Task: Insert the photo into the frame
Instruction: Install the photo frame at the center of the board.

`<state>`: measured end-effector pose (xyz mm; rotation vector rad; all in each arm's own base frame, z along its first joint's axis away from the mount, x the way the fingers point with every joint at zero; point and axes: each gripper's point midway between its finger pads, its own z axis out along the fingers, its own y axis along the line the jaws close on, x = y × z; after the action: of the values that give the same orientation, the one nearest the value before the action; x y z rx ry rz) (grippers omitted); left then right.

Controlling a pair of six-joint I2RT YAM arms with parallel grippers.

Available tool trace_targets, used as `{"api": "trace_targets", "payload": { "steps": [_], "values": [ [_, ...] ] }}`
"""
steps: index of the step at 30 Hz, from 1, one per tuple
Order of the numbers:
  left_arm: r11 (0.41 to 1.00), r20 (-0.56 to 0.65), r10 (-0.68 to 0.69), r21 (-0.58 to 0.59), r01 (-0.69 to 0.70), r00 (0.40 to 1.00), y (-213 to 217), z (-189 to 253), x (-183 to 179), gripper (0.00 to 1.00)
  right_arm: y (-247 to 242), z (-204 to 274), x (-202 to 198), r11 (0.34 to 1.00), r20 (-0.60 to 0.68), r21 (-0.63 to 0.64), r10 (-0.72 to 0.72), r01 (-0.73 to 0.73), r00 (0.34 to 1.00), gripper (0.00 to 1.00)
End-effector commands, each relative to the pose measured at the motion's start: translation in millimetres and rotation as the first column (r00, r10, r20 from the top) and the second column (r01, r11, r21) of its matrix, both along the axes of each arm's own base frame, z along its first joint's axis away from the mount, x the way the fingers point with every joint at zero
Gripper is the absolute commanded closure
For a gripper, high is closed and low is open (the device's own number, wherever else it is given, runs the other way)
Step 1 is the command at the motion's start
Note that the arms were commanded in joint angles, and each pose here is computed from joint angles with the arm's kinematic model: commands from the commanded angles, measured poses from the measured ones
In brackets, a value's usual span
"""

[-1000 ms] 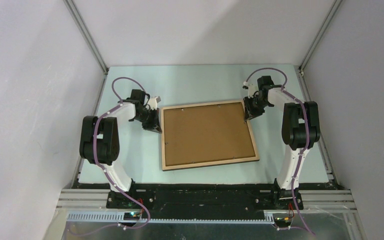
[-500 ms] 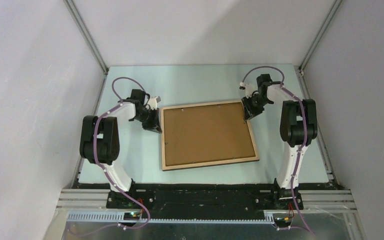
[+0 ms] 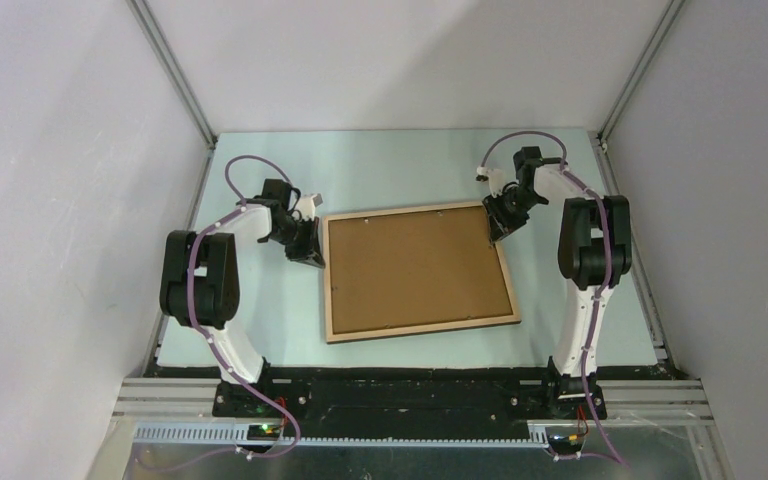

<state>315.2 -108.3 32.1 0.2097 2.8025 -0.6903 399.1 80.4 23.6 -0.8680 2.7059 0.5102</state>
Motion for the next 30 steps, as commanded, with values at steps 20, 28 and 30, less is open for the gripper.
{"api": "trace_targets", "payload": {
  "steps": [20,28,30],
  "values": [
    [0.999,-0.005,-0.017,0.031,0.017,1.000,4.3,-3.3,1.6,1.00,-9.3,67.9,20.8,0.962,0.084,0.178,-0.224,0.206,0.971,0.33],
    [0.998,0.056,-0.017,0.055,0.014,0.998,9.1,6.1,29.3,1.00,17.1,107.1,-31.5,0.989,0.255,0.148,-0.069,0.032,0.965,0.29],
    [0.998,0.072,-0.015,0.061,0.010,0.997,10.2,8.7,38.6,1.00,26.5,110.9,-47.7,0.994,0.285,0.110,-0.016,-0.016,0.958,0.28]
  ]
}}
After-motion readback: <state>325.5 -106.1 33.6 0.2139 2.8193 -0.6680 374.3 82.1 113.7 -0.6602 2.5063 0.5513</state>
